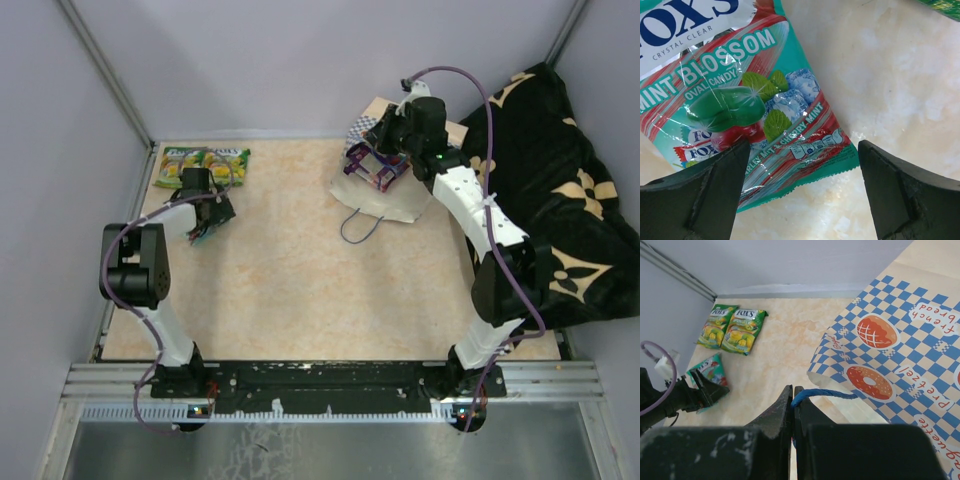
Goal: Take the snacks out of the paper bag
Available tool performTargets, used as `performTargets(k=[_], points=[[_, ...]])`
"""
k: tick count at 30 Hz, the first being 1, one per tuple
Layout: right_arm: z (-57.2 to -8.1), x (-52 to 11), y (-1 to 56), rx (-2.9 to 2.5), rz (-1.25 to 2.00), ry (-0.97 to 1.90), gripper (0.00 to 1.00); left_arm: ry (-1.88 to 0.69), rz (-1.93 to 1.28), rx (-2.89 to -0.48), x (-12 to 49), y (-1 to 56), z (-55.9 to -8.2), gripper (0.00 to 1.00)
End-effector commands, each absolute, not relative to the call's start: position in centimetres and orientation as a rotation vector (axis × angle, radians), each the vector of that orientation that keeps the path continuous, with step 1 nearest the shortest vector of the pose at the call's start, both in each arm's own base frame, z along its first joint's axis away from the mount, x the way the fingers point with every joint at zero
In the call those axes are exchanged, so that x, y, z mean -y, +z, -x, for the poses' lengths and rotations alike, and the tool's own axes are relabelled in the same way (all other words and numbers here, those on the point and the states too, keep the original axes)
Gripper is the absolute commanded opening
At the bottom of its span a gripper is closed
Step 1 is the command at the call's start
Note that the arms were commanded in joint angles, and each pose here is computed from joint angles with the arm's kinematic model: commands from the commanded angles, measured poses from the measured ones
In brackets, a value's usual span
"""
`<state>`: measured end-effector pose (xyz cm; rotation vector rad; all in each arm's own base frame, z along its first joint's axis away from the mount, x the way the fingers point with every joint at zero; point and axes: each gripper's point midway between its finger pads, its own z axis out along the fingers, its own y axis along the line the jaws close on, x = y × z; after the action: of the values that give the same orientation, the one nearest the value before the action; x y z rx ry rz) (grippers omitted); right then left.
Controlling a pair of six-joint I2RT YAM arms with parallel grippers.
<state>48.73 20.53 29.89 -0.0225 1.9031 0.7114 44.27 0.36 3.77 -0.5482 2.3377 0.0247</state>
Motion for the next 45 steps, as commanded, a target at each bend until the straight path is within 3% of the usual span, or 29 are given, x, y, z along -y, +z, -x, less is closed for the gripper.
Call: performTargets(k=[1,5,9,21,35,45], points=[[-49.2,-20.7,34.6,-1.765,0.059,0.734,0.00,0.264,0.356,-2.594,-2.8,0.0,-40.7,0.95],[-49.2,-20.6,34.8,-1.761,0.061,0.730,0.00,0.597,0.528,-2.586,-6.6,-0.1,-38.5,0.97],[-49.2,-20.6,34.8,-1.761,0.060,0.732,0.00,0.701,0.630,-2.555,-7.7,0.1,-37.7,0.99],[-49.3,-20.8,34.7,-1.762,0.065,0.740,0.00,0.647,0.633,-2.374,-7.4,6.9,-39.2,0.96],[-49.1,-20.8,35.0,-1.756,0.065,0.744,0.00,0.549,0.337,-2.388,-5.0,6.6,-43.5,0.94],[-49.2,-21.0,34.7,-1.759,0.073,0.753,0.00,0.692,0.260,-2.364,-6.4,5.8,-46.1,0.93]])
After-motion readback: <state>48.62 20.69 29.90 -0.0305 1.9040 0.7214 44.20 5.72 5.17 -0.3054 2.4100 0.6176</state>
